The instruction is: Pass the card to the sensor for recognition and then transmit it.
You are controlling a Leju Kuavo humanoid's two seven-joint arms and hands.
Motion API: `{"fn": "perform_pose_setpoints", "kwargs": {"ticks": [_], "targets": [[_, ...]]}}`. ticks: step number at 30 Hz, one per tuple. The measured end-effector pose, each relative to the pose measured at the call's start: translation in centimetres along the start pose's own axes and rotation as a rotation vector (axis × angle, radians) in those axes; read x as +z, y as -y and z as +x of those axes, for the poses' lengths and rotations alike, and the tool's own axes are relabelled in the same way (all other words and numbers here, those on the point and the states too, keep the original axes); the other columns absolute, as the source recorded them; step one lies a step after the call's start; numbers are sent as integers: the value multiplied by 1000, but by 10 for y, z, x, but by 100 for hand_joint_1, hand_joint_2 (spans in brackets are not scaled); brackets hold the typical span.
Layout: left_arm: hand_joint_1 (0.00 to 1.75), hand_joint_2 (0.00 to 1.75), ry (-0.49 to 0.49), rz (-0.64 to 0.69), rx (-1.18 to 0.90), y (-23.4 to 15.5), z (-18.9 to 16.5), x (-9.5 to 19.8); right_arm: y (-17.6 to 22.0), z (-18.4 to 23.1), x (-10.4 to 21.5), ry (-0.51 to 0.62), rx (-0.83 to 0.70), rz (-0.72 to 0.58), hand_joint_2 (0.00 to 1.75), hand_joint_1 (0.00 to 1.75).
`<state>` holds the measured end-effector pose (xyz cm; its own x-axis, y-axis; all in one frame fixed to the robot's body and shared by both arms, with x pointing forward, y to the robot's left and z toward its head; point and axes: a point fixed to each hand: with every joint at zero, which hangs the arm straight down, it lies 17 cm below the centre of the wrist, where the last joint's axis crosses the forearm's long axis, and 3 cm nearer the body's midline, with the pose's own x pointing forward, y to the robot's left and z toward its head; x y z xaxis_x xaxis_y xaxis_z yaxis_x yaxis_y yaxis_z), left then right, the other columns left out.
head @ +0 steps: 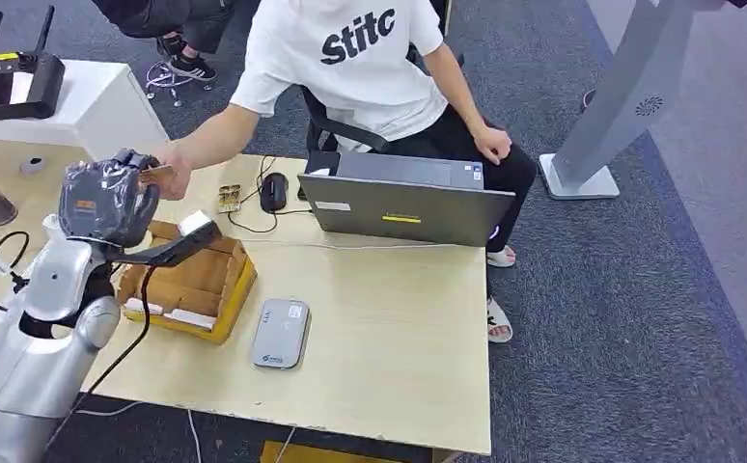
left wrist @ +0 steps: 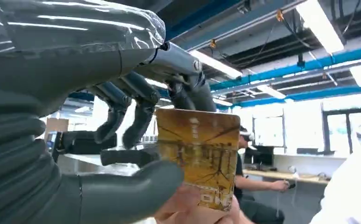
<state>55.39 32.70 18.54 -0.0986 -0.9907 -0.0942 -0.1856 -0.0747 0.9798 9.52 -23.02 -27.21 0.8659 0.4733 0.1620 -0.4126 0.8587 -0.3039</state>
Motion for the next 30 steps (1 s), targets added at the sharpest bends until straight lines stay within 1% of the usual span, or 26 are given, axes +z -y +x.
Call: {"fn": "perform_pose_setpoints", "kwargs": {"ticks": [3,5,7,11,13,18,21,25,27,28,30], "targets": [[0,175,10,12,47,-2,14,0,0,-1,0,-4,-3,0,175,0],[0,175,29,28,85,-3,24,5,0,-1,0,-6,-15,-2,175,0],[0,175,50,50,128,-2,34,17,1,-2,0,-10,-30,-8,175,0],[0,175,78,83,300,3,47,58,0,-8,0,-26,-54,-9,175,0],[0,175,79,97,378,4,46,81,0,-10,0,-36,-64,-10,175,0],[0,175,41,215,553,-13,30,147,-2,-15,1,-48,-94,-19,175,0],[0,175,-36,288,635,-21,11,181,-2,-15,2,-53,-112,-22,175,0],[0,175,-177,357,759,-18,-21,221,-3,-15,3,-52,-125,-30,175,0],[0,175,-262,339,794,-4,-40,239,-3,-16,3,-52,-131,-31,175,0],[0,175,-290,332,781,0,-49,246,-3,-15,3,-51,-131,-32,175,0],[0,175,-401,310,726,20,-76,272,-4,-15,3,-51,-131,-31,175,0]]}}
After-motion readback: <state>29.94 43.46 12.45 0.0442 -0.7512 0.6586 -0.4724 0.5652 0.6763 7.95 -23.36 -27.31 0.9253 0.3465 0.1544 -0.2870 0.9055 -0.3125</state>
